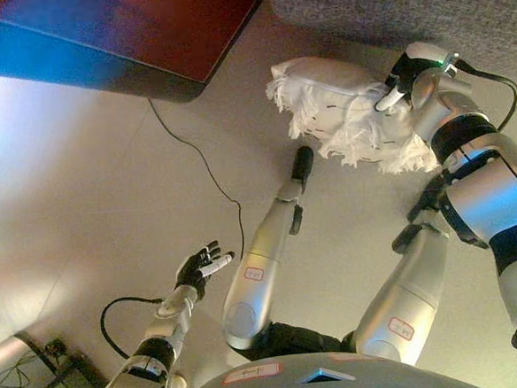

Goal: Pick up the pillow and put it on the sofa.

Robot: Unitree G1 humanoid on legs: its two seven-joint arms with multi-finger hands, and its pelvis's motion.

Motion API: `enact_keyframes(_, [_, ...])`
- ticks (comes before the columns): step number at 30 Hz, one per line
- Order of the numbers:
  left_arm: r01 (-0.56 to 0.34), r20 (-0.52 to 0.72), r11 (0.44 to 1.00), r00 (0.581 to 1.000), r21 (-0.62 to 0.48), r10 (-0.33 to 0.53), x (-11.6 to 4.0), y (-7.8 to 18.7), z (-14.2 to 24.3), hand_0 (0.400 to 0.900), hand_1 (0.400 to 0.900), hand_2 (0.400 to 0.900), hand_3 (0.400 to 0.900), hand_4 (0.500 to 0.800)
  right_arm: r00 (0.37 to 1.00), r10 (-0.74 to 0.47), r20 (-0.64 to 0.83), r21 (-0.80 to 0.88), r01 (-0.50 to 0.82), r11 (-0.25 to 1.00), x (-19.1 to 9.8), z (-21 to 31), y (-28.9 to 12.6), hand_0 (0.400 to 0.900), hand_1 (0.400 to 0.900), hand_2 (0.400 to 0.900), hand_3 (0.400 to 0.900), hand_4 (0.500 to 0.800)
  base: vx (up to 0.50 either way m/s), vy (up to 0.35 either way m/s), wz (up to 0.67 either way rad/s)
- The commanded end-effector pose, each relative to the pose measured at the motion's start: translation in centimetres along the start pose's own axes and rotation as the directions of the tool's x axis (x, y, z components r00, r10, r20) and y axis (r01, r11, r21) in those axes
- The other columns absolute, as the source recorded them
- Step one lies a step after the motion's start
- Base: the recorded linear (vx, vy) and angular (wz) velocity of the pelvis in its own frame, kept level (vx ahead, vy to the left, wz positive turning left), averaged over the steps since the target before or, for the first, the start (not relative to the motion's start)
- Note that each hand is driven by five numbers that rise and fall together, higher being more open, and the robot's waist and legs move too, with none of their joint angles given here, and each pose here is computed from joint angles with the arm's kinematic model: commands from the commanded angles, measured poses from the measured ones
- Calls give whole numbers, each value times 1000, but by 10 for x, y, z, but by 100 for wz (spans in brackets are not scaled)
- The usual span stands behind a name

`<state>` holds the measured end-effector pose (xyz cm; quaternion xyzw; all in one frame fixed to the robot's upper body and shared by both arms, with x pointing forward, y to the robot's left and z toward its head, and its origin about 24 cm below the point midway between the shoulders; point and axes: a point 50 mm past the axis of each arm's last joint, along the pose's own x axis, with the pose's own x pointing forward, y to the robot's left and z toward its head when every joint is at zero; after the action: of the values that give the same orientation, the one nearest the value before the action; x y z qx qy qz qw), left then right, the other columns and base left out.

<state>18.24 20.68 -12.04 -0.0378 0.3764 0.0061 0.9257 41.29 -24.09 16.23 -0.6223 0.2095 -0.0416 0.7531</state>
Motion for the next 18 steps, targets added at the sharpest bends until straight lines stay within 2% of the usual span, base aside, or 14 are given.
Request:
enact_keyframes(1, [-84, -77, 996, 993, 1, 84, -13, 30, -20, 900, 900, 900, 900, 800, 977, -149, 153, 12, 149, 989, -10, 26, -48, 400, 400, 400, 400, 500, -4, -113, -15])
enact_keyframes(8, [-137, -76, 990, 987, 35, 140, -11, 42, -10, 900, 900, 900, 900, 800, 969, -88, 230, 38, 81, 996, -8, 32, -18, 400, 400, 400, 400, 500, 31, -152, -13])
enact_keyframes(10, [-171, -98, 984, 979, 56, 176, -13, 52, -8, 900, 900, 900, 900, 800, 962, -53, 269, 67, 36, 997, -9, 33, -1, 400, 400, 400, 400, 500, 95, -243, -9])
enact_keyframes(18, [-283, -198, 954, 934, 99, 298, -28, 82, -22, 900, 900, 900, 900, 800, 904, 19, 428, 99, -68, 993, -24, 38, 37, 400, 400, 400, 400, 500, 153, -191, -13])
